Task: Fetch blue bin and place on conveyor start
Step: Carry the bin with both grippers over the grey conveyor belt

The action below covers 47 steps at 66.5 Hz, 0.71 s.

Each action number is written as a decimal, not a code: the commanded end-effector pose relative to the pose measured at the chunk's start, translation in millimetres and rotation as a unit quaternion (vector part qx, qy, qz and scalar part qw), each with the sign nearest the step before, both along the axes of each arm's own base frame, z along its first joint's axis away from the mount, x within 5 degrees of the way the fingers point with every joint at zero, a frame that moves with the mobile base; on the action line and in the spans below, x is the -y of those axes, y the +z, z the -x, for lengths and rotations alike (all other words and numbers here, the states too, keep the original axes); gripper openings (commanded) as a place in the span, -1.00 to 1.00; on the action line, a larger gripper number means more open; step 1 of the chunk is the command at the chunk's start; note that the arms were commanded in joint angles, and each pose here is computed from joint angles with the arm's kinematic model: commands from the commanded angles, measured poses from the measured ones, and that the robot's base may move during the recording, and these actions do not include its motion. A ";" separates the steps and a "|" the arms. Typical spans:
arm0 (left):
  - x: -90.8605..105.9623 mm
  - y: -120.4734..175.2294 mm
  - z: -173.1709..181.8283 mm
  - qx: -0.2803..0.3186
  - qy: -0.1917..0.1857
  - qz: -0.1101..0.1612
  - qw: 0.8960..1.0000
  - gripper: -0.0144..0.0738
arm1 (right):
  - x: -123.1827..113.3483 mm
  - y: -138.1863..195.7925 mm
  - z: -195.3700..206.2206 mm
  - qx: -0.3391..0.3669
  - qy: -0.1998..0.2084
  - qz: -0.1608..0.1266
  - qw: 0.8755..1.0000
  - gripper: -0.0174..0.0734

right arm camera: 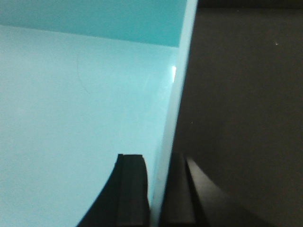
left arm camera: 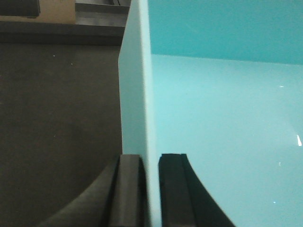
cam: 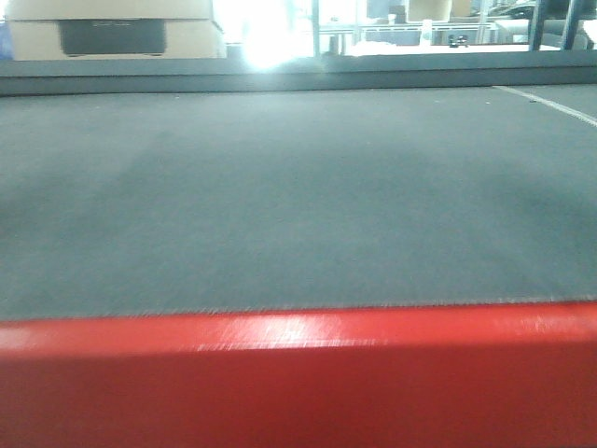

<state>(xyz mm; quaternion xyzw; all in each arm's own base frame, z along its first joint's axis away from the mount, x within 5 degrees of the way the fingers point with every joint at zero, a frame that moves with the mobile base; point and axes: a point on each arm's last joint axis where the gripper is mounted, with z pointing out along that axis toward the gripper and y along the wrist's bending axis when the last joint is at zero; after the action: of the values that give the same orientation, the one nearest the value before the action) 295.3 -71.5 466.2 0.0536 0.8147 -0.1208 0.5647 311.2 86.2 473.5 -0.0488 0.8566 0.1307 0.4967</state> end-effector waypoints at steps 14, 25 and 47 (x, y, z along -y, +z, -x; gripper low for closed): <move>0.1 10.1 4.9 0.023 -0.001 0.024 0.999 -0.93 | 2.3 9.7 1.0 0.038 -0.001 0.004 0.999 -0.95; 0.1 10.1 4.9 0.023 -0.001 0.024 0.999 -0.93 | 2.3 9.7 1.0 0.038 -0.001 0.004 0.999 -0.95; 0.1 10.1 4.9 0.023 -0.001 0.024 0.999 -0.93 | 2.3 9.7 1.0 0.038 -0.001 0.004 0.999 -0.95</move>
<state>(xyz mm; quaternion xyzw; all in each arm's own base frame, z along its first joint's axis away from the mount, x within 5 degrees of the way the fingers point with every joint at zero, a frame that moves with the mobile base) 295.3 -71.5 466.2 0.0528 0.8147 -0.1214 0.5645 311.3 86.2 473.6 -0.0499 0.8560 0.1302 0.4979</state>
